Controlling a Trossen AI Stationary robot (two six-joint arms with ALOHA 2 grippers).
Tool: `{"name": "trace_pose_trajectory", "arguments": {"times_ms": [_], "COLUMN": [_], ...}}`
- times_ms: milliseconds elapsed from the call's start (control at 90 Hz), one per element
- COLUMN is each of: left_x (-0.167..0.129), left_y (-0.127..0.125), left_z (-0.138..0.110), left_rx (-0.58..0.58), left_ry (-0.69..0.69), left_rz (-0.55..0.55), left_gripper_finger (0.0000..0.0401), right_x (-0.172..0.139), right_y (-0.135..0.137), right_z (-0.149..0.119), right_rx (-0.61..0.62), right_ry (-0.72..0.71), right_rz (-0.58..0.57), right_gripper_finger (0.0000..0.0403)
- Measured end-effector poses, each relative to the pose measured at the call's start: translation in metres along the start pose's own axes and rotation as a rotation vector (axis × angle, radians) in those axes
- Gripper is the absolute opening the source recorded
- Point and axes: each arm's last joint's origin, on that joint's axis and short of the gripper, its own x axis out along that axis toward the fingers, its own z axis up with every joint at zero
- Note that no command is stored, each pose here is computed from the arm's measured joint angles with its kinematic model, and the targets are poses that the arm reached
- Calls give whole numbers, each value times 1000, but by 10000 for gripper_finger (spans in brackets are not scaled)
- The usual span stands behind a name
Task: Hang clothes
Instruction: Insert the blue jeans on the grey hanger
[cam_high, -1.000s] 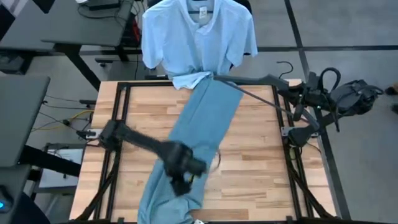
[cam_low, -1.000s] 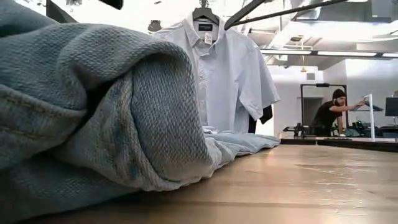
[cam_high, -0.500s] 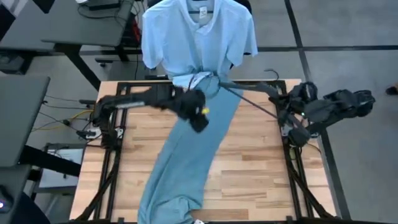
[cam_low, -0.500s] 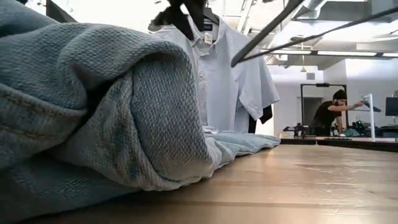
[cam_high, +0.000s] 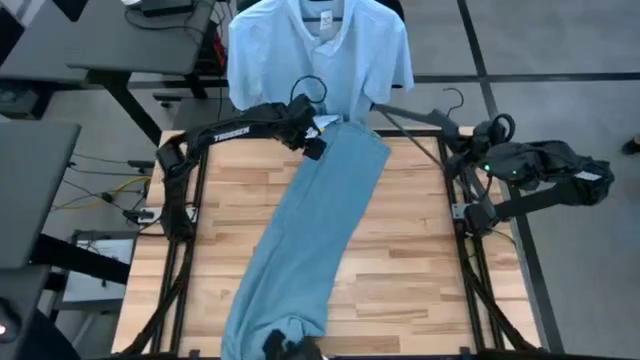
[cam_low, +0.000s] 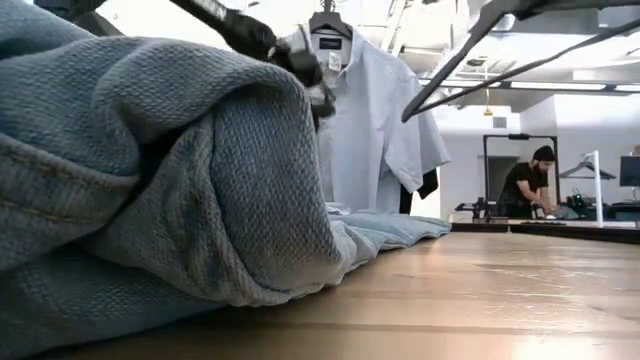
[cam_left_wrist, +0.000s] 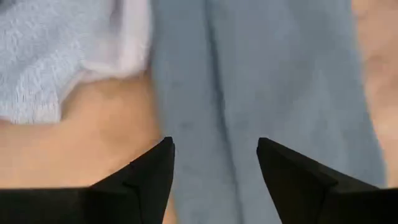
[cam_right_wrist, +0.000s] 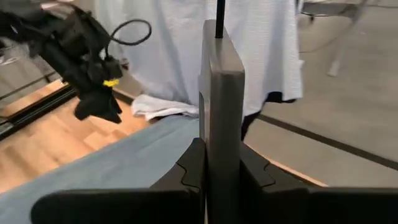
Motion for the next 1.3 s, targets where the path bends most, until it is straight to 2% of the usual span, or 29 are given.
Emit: {"name": "trace_pose_trajectory", "arguments": {"times_ms": [200, 311, 489, 844, 1044, 1178, 1300], "left_x": [52, 63, 58, 60, 60, 42, 4], "left_y": [27, 30, 27, 22, 21, 20, 6], "left_z": [6, 7, 16, 12, 1, -3, 2], "left_rx": [6, 43, 97, 190, 247, 251, 299], "left_ry": [27, 19, -72, -38, 64, 113, 16], "left_rz": [-34, -50, -82, -108, -98, -104, -98], "left_gripper_finger": [214, 214, 214, 214, 214, 213, 209], "right_x": [3, 3, 4, 14, 19, 19, 19], "right_y": [-1, -2, -1, 13, 19, 20, 20], "right_z": [1, 1, 2, 1, -1, -1, -1], "right_rx": [51, 76, 89, 61, 40, 42, 34], "right_ry": [-1, -2, -2, 32, 52, 66, 67], "right_rz": [-37, -44, -49, -50, -53, -37, -36], "right_gripper_finger": [28, 28, 28, 28, 28, 28, 28]}}
